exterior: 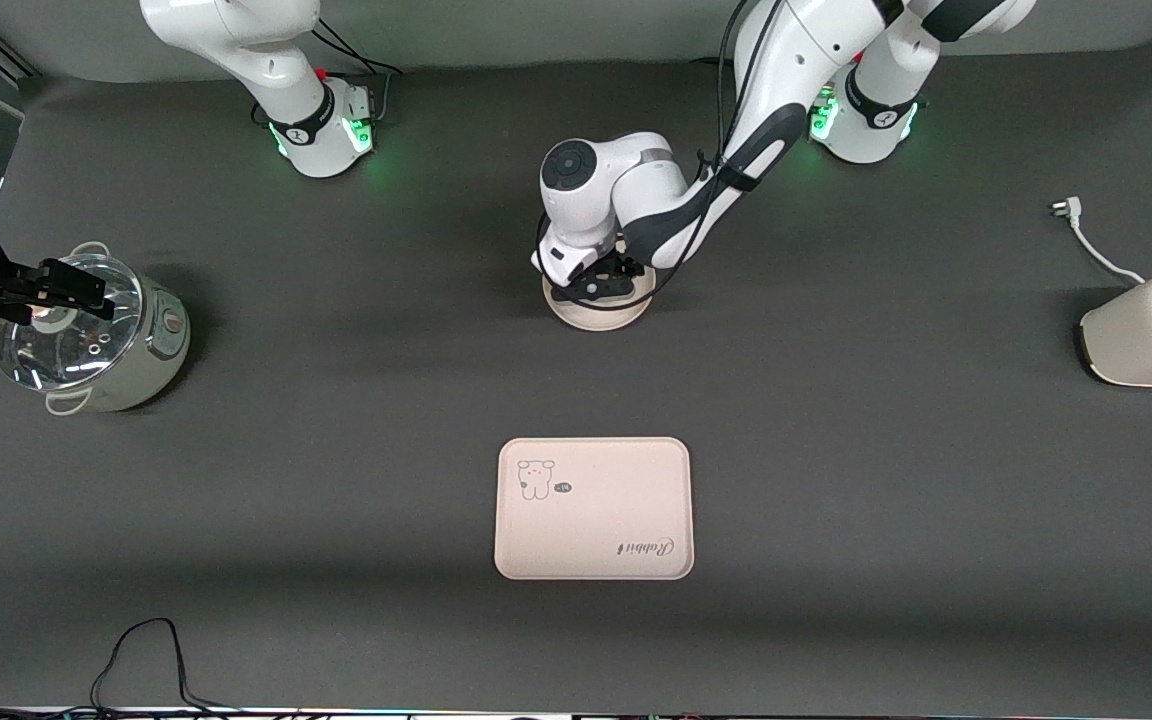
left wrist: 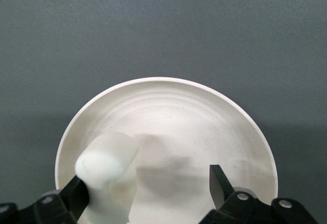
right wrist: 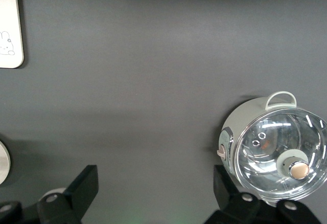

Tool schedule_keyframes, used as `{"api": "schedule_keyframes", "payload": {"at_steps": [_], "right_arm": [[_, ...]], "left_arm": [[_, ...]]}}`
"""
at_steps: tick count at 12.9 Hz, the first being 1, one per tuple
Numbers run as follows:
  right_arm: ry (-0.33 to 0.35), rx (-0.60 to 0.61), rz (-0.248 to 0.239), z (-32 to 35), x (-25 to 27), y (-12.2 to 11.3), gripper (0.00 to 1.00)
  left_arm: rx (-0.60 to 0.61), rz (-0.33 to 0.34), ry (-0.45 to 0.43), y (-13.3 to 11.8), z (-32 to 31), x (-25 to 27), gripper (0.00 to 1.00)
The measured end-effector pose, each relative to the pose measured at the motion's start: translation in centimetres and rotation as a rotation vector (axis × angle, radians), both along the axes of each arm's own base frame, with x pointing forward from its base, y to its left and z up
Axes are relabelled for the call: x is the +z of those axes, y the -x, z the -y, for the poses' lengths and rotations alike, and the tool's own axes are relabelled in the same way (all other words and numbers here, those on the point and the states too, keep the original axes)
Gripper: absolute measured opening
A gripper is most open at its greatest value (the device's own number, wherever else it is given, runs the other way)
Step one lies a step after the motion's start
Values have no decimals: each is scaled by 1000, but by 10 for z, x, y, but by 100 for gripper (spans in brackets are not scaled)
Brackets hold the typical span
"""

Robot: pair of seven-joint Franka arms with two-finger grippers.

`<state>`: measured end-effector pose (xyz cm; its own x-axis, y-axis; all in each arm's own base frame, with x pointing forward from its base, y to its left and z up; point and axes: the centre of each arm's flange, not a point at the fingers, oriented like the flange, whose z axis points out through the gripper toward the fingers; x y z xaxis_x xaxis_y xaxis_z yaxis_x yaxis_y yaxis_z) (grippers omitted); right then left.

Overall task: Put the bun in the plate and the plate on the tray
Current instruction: 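Carry the bun with the left gripper over the cream plate and lower, then release the bun onto the plate and withdraw the left gripper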

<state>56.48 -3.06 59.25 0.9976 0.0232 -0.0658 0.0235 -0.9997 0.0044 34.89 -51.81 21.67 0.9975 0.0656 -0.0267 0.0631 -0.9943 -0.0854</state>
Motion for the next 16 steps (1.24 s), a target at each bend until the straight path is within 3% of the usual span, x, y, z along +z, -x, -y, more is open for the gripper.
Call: {"api": "schedule_keyframes", "payload": {"at_steps": [7, 9, 12, 14, 16], "right_arm": [[0, 0, 0, 0, 0, 0, 100], [0, 0, 0, 0, 0, 0, 100], [0, 1, -7, -1, -2, 1, 100], [-3, 11, -16, -7, -4, 2, 100], [-14, 43, -21, -28, -4, 6, 100]], "left_arm": [[3, -8, 5, 1, 1, -6, 100], [4, 9, 21, -9, 3, 3, 100], [-53, 80, 70, -63, -13, 50, 100], [-56, 149, 101, -107, -44, 108, 100], [-37, 170, 140, -146, -94, 179, 100]]}}
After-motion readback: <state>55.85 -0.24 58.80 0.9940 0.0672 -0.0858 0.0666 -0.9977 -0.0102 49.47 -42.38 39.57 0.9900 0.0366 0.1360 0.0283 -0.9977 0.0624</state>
